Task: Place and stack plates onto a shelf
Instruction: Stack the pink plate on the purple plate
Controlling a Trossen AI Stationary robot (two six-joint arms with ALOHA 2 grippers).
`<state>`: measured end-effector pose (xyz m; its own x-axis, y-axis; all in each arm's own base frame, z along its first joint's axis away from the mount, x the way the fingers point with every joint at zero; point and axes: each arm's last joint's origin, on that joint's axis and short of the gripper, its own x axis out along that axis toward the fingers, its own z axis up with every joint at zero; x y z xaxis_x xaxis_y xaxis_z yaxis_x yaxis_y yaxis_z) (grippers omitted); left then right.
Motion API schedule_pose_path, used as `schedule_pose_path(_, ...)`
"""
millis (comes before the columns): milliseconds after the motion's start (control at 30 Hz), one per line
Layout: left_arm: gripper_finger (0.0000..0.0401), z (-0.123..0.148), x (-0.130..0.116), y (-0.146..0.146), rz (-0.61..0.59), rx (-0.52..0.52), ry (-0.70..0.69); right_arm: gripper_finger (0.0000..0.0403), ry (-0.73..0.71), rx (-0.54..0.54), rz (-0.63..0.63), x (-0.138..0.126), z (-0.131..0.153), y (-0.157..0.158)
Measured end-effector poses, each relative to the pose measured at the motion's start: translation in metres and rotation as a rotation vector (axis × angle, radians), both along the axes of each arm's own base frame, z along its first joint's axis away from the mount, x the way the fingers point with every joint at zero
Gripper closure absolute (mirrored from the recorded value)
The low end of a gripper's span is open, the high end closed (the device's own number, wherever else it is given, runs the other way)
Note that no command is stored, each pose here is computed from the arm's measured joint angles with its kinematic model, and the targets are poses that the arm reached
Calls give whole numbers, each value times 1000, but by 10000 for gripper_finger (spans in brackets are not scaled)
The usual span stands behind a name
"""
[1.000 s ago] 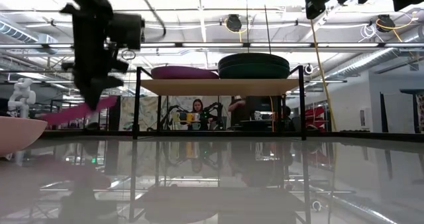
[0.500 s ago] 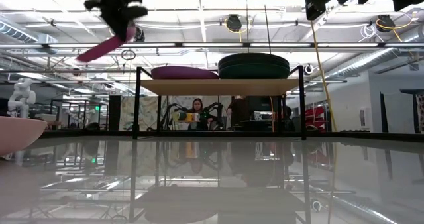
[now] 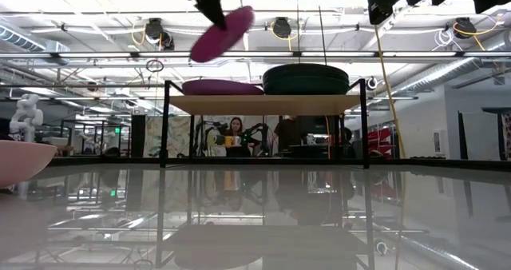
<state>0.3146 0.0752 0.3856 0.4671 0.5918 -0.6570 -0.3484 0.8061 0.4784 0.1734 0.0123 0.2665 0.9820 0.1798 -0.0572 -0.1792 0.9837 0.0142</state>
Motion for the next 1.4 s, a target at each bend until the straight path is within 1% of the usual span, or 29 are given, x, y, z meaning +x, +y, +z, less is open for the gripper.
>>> schedule_pose_path(67,389,-11,11,-1,-58,22,100,289,9,0,0,0,-1,0)
schedule_pose_path(167,389,-30,21,1,-128,41,273,289,8,0,-1,0,-2,0)
schedule_pose_path(300,389,-59,21,8,-172,27,556,289,15,-1,0,0,-7,0)
schedule_pose_path(400,389,-71,21,13,-178,3,664,289,6,-3,-1,0,-7,0)
schedule_pose_path(467,389,-74,22,14,-185,1,684,289,2,-12,0,0,-6,0)
schedule_pose_path(600,388,-76,25,13,-246,-25,682,289,-2,-18,0,0,-6,0)
schedule_pose_path(733,369,-76,27,13,-280,-51,659,289,-2,-18,0,0,-6,0)
schedule_pose_path(933,358,-76,27,12,-284,-56,651,289,-1,-18,0,0,-6,0)
schedule_pose_path(1300,355,-75,28,12,-256,-65,625,289,-1,-18,0,0,-6,0)
schedule_pose_path(1400,355,-68,28,11,-240,-68,599,289,0,-18,0,0,-6,0)
